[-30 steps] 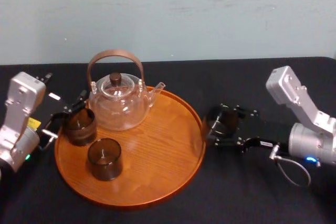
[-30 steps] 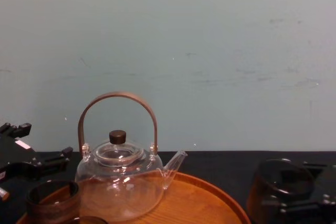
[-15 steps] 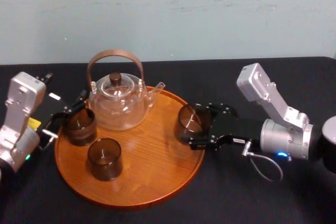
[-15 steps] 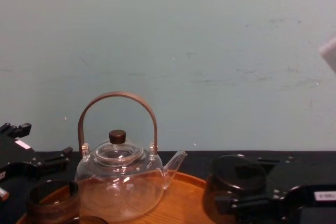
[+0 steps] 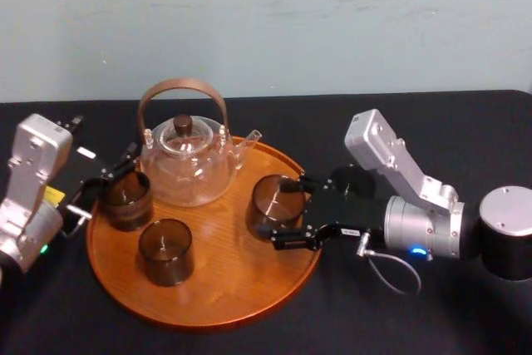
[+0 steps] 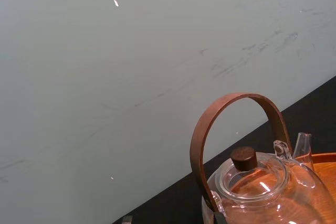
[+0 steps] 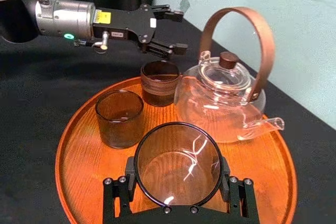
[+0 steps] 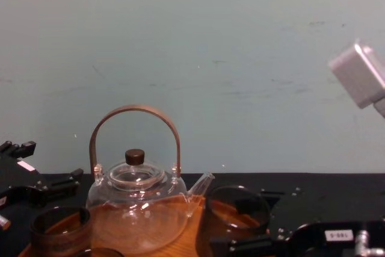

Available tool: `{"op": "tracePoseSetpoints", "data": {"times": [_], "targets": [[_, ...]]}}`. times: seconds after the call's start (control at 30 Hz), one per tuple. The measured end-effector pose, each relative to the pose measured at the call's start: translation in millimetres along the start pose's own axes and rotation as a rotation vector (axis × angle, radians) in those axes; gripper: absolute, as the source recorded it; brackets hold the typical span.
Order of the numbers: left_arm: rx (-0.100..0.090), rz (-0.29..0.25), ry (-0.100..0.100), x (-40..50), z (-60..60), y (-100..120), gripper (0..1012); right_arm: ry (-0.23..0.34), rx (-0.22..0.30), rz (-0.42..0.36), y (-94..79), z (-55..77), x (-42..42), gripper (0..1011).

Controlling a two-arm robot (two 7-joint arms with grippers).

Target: Pick up the glass from the table and place it on the tray.

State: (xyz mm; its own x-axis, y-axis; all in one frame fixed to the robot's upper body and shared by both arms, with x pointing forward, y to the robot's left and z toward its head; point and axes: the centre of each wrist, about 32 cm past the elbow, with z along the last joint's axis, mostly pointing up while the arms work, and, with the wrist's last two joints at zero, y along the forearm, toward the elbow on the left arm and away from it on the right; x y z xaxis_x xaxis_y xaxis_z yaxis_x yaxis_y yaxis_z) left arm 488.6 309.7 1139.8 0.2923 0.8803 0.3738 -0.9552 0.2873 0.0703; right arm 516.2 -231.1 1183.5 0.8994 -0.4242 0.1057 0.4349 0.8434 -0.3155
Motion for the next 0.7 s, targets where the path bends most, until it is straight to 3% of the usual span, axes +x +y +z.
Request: {"op": "tracePoseSetpoints", "data": {"times": [0.7], "targets": [[0.0,0.0,0.0,0.0,0.0,0.0,1001,0.024,-0.04,0.019,20.1,-22.4,-0.5,904]]}}
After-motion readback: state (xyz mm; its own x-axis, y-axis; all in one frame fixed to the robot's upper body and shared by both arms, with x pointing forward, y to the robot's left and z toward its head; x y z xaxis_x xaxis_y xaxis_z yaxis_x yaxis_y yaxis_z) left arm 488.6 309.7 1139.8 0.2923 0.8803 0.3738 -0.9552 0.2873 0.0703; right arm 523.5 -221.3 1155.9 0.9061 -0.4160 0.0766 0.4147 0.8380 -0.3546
